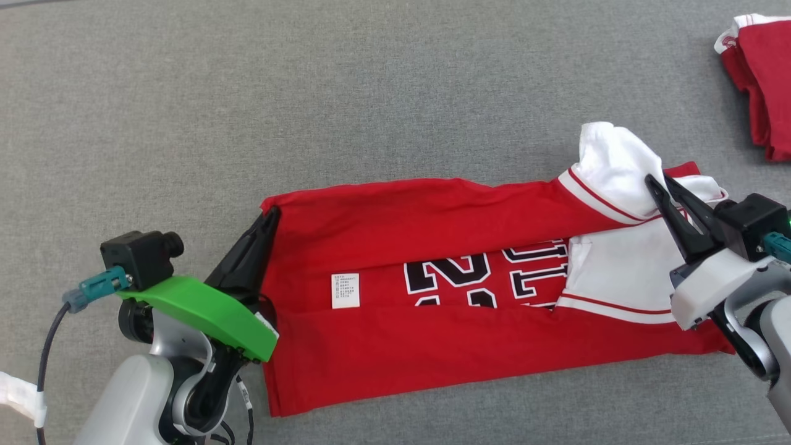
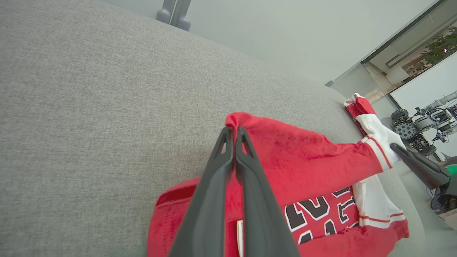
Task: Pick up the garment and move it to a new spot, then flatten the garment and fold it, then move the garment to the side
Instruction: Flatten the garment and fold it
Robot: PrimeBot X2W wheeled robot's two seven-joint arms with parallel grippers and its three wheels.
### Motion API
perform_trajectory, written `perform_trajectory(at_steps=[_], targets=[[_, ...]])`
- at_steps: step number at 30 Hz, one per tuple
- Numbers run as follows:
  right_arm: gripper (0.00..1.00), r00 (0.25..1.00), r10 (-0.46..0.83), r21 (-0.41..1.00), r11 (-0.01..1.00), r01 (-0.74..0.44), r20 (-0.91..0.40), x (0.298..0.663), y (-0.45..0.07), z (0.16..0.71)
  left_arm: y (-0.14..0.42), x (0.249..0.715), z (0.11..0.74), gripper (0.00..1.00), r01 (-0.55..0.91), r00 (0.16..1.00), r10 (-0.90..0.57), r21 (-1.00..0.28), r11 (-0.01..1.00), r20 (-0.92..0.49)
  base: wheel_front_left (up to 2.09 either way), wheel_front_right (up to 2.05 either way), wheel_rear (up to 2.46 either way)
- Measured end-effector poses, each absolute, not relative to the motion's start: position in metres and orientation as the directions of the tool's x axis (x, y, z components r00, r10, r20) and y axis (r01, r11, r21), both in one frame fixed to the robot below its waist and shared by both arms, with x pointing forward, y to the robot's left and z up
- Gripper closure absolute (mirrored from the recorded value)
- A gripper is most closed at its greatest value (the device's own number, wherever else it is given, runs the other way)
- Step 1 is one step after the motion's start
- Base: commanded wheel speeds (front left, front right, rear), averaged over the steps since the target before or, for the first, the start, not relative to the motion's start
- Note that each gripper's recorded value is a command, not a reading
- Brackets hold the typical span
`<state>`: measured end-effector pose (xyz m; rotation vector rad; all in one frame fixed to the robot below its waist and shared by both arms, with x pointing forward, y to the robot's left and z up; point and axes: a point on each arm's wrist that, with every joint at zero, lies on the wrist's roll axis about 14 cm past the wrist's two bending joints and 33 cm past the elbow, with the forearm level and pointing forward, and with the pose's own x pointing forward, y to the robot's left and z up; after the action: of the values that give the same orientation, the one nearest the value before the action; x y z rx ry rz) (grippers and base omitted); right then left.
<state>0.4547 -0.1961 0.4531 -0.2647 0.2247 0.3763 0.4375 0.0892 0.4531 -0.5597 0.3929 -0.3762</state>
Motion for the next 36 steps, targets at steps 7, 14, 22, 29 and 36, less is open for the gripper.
perform_trajectory(at_steps=[7,14,22,29,36], targets=[[1.00,0.918,0.343,-0.317,0.864,-0.392,-0.201,0.493,-0.188,0.466,0.093,0.460,0.459,1.00,0.244,0.878,-0.424,-0.553,0.796,-0.223,0.00,0.00,0.00],[1.00,0.886,0.418,-0.355,0.812,-0.463,-0.200,0.531,-0.158,0.457,0.101,0.478,0.450,1.00,0.223,0.897,-0.387,-0.539,0.812,-0.213,0.00,0.00,0.00],[1.00,0.880,0.442,-0.371,0.799,-0.474,-0.174,0.520,-0.159,0.457,0.107,0.466,0.450,1.00,0.199,0.916,-0.357,-0.563,0.802,-0.185,0.00,0.00,0.00],[1.00,0.891,0.432,-0.385,0.805,-0.452,-0.142,0.489,-0.168,0.464,0.104,0.438,0.451,1.00,0.186,0.919,-0.354,-0.603,0.776,-0.171,0.00,0.00,0.00],[1.00,0.900,0.414,-0.378,0.819,-0.432,-0.133,0.457,-0.171,0.462,0.101,0.418,0.452,1.00,0.183,0.916,-0.360,-0.617,0.765,-0.175,0.00,0.00,0.00]])
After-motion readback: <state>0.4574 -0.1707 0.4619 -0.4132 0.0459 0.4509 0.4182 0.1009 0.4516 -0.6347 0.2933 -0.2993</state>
